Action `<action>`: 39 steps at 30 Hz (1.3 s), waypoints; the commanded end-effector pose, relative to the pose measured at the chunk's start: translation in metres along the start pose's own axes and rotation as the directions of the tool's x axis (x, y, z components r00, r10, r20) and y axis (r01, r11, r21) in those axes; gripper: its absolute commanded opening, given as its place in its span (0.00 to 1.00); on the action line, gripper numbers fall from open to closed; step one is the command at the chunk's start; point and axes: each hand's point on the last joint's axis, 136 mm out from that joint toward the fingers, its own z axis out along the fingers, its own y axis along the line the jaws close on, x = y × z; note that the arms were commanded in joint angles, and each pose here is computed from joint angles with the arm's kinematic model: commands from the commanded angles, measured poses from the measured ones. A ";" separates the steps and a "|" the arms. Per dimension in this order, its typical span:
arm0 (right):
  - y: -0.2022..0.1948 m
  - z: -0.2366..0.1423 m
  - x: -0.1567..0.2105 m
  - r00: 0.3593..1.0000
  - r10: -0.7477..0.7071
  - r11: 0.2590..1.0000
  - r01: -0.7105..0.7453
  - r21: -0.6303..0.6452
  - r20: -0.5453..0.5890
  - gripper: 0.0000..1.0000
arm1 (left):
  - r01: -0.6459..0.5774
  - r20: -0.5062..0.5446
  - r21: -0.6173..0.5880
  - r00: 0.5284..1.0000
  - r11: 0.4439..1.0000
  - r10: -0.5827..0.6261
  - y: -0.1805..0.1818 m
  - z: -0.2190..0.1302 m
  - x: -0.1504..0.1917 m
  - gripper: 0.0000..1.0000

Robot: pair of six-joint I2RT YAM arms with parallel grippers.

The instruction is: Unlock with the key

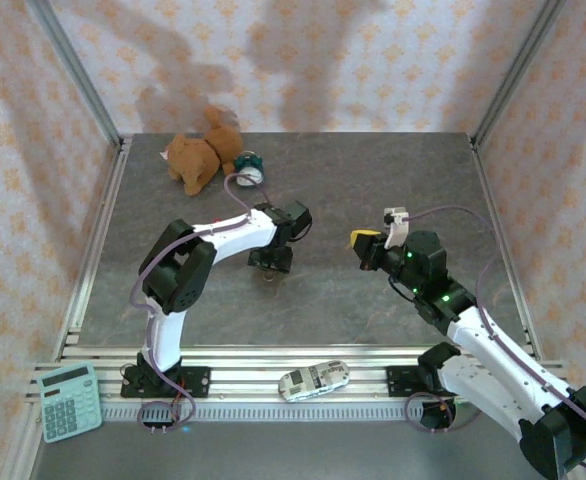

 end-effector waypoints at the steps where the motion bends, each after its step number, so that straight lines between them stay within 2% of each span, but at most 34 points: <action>1: 0.004 -0.002 -0.003 1.000 -0.019 1.000 0.019 -0.015 0.020 0.07 | -0.033 -0.007 -0.032 0.999 0.999 0.033 0.012 -0.008 0.000 0.60; 6: 0.003 -0.002 -0.002 1.000 -0.017 1.000 0.017 -0.013 0.019 0.07 | -0.044 -0.015 -0.036 0.999 0.998 0.044 0.015 -0.004 -0.009 0.60; 17: 0.004 -0.001 -0.002 1.000 -0.016 1.000 0.017 -0.018 0.021 0.07 | -0.062 -0.093 -0.010 0.994 0.998 0.061 0.018 0.018 0.009 0.57; 23: 0.005 -0.001 -0.002 1.000 -0.018 1.000 0.018 -0.019 0.016 0.07 | -0.078 -0.104 -0.017 0.992 0.997 0.076 0.021 0.025 0.002 0.54; 28: 0.005 -0.001 -0.002 1.000 -0.018 1.000 0.018 -0.019 0.014 0.07 | -0.088 -0.100 -0.021 0.991 0.996 0.085 0.020 0.027 -0.002 0.51; 33: 0.005 0.000 -0.001 1.000 -0.017 1.000 0.017 -0.019 0.005 0.07 | -0.082 -0.079 -0.029 0.994 0.996 0.079 0.023 0.030 -0.002 0.39; 39: 0.007 0.002 -0.001 1.000 -0.014 1.000 0.014 -0.025 -0.006 0.07 | -0.061 0.011 -0.013 0.998 0.998 0.061 0.027 0.016 -0.005 0.34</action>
